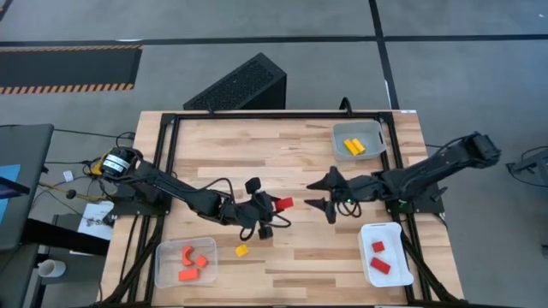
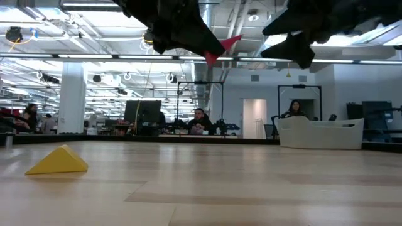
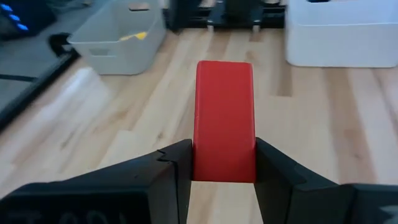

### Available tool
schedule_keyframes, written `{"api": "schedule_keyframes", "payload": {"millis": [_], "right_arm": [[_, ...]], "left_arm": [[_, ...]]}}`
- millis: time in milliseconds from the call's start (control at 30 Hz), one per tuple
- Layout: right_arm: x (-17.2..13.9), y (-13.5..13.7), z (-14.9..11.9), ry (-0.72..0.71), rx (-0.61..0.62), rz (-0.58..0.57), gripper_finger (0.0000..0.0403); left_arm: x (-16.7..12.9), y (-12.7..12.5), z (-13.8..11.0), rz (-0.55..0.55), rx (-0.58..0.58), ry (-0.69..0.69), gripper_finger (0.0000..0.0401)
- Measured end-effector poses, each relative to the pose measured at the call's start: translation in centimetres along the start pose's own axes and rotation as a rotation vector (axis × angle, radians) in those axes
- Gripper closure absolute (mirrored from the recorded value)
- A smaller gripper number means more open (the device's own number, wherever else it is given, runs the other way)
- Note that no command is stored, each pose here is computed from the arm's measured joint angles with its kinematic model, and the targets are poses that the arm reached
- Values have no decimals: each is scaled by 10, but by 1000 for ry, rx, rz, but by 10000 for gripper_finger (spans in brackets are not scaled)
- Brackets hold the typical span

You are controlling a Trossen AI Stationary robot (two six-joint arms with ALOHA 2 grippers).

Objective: Sort & place blocks by color
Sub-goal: Put the red block into the white bin

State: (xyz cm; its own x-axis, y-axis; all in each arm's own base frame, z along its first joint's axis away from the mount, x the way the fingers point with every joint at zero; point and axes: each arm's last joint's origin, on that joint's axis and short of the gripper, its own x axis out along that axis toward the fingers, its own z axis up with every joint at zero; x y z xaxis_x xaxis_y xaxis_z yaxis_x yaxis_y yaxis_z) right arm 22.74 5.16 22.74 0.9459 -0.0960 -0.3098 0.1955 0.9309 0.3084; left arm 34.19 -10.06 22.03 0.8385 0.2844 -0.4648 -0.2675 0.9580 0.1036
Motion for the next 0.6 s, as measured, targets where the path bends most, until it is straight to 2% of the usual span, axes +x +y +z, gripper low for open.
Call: {"api": "schedule_keyframes", "payload": {"millis": [200,600], "right_arm": [[21,-4,-2,-11,48,59,122],[61,-16,-12,-44,147,195,122]], "left_arm": [[-2,0,-4,89,33,16,297],[-2,3,-8,125,35,42,298]]}}
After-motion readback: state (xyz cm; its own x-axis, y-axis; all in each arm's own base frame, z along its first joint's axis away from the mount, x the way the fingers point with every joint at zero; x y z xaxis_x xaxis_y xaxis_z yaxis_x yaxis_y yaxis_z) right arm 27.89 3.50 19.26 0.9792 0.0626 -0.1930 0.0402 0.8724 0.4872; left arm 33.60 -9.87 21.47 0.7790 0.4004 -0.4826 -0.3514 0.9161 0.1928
